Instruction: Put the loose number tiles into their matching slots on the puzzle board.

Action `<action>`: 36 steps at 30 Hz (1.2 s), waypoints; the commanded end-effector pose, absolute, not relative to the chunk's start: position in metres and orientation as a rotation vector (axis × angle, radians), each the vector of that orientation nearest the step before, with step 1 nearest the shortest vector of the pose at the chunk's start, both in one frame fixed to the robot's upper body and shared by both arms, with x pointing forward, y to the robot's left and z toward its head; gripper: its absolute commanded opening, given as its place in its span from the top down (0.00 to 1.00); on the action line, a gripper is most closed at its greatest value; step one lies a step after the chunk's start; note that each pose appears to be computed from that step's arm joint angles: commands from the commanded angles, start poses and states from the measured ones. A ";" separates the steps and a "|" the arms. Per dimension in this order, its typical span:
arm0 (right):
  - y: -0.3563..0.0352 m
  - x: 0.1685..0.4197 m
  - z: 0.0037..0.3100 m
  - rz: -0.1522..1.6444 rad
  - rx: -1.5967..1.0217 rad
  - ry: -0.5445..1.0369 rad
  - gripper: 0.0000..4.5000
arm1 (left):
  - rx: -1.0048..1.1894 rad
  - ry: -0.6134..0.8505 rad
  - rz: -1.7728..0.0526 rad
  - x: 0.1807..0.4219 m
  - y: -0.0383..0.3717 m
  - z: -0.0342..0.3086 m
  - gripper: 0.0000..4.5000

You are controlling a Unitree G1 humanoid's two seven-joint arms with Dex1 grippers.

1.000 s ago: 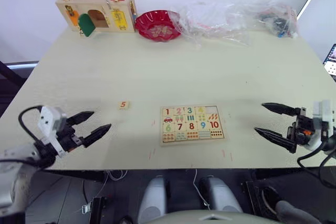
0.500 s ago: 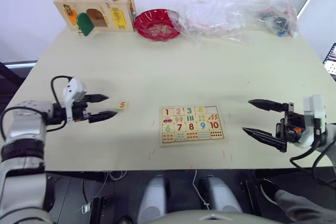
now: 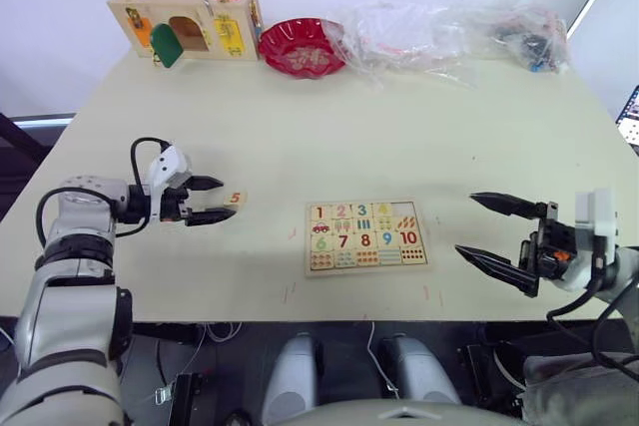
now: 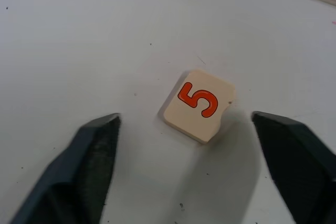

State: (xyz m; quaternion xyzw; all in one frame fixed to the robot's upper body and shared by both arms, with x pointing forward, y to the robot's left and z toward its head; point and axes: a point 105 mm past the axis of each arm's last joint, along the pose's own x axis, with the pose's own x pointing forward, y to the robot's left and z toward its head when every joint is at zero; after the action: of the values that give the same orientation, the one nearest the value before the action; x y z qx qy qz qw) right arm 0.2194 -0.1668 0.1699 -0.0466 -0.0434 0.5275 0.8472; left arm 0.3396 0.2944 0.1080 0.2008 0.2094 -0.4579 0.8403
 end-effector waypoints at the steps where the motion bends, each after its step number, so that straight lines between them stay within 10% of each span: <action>1: -0.167 0.217 0.180 1.104 -0.128 -0.146 0.00 | 0.474 0.464 -0.999 0.337 0.295 0.106 0.17; 7: -0.166 0.218 0.179 1.099 -0.125 -0.149 0.00 | 0.513 0.456 -1.030 0.336 0.292 0.105 0.17; 10: -0.166 0.219 0.179 1.098 -0.124 -0.151 0.00 | 0.531 0.449 -1.030 0.338 0.291 0.106 0.40; 14: -0.166 0.218 0.179 1.097 -0.123 -0.151 0.00 | 0.525 0.451 -1.027 0.338 0.291 0.106 0.40; 17: -0.167 0.217 0.178 1.096 -0.125 -0.149 0.00 | 0.531 0.451 -1.028 0.339 0.291 0.107 0.67; 36: -0.171 0.211 0.176 1.074 -0.137 -0.134 0.00 | 0.660 0.384 -1.197 0.319 0.269 0.123 0.67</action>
State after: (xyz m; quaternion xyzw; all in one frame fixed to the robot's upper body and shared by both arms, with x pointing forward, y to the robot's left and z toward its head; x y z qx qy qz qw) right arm 0.2139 -0.1699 0.1634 -0.0445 -0.0392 0.5148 0.8553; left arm 0.3204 0.2726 0.1073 0.2835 0.1930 -0.5464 0.7641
